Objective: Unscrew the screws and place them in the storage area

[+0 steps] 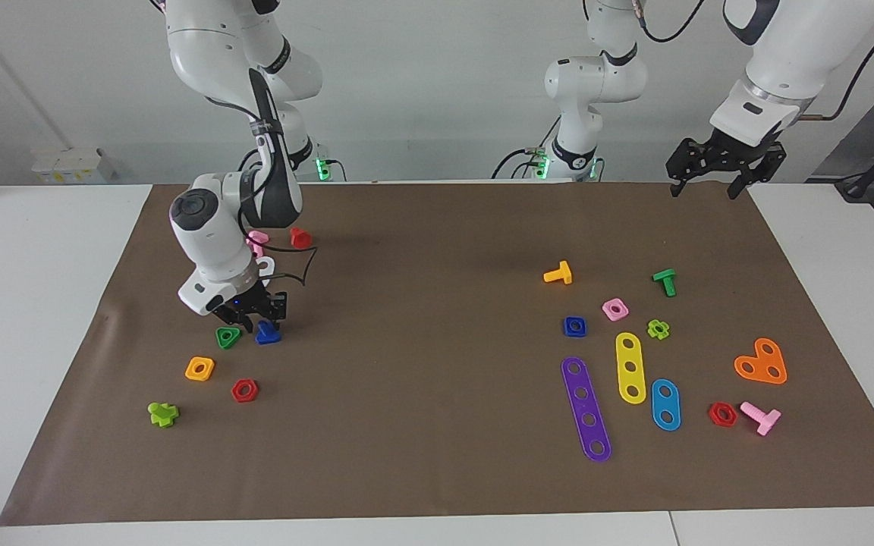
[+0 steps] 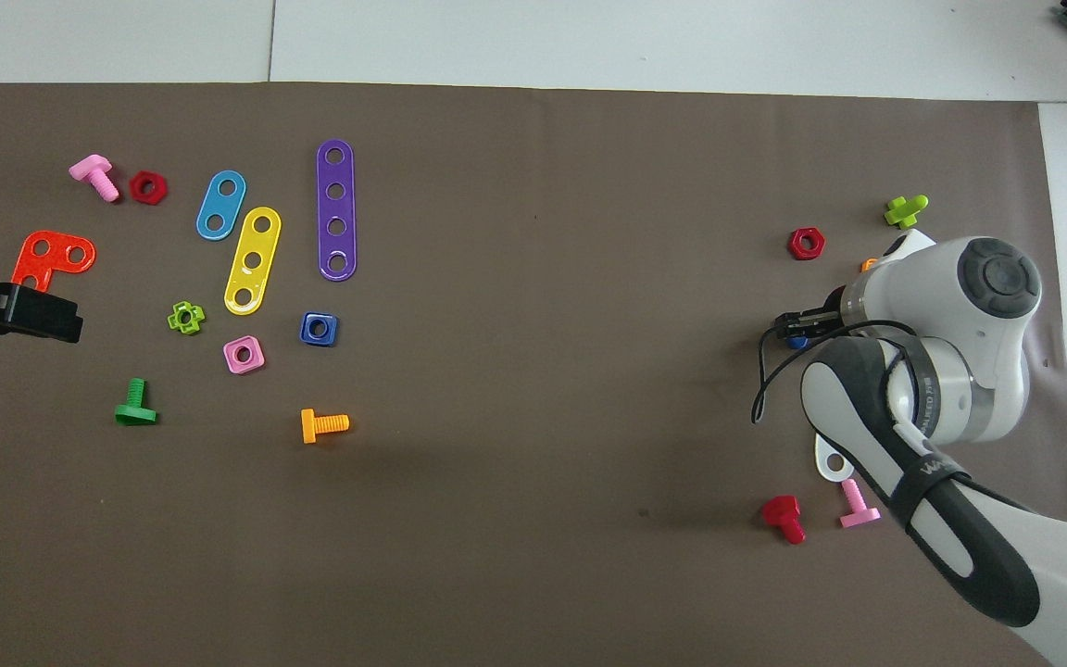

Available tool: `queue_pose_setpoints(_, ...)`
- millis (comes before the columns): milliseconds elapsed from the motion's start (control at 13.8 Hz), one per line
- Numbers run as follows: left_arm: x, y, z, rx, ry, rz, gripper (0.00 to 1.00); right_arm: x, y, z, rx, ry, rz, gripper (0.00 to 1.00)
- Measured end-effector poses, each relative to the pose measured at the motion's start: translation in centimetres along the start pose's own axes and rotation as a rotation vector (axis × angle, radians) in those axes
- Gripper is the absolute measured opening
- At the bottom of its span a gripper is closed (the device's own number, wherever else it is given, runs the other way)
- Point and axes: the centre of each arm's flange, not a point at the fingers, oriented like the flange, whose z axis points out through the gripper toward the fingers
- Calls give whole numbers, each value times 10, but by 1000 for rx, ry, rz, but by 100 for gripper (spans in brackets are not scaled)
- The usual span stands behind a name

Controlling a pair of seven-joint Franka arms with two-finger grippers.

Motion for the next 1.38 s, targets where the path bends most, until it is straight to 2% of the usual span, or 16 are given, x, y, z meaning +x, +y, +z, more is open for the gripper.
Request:
queue_pose_setpoints(145,0,0,0,0,0,0,100,12,-1,-24,1,47,25,93)
queue_pose_setpoints(218,0,0,0,0,0,0,100,18,-1,-42,3,65,53,100)
queue_pose_setpoints(581,0,0,0,0,0,0,100,33,18,-158,-9,53,121,100)
queue_pose_setpoints(798,0,0,0,0,0,0,100,11,50,-223,-8,18,181,100)
queue_pose_setpoints(1016,0,0,0,0,0,0,100,-19,76,-270,-5,-16,233,100)
queue_pose_setpoints(1234,0,0,0,0,0,0,100,-32,76,-318,-9,-35,235,100)
queue_pose_setpoints(1379,0,0,0,0,0,0,100,-37,67,-334,-21,-62,219,100)
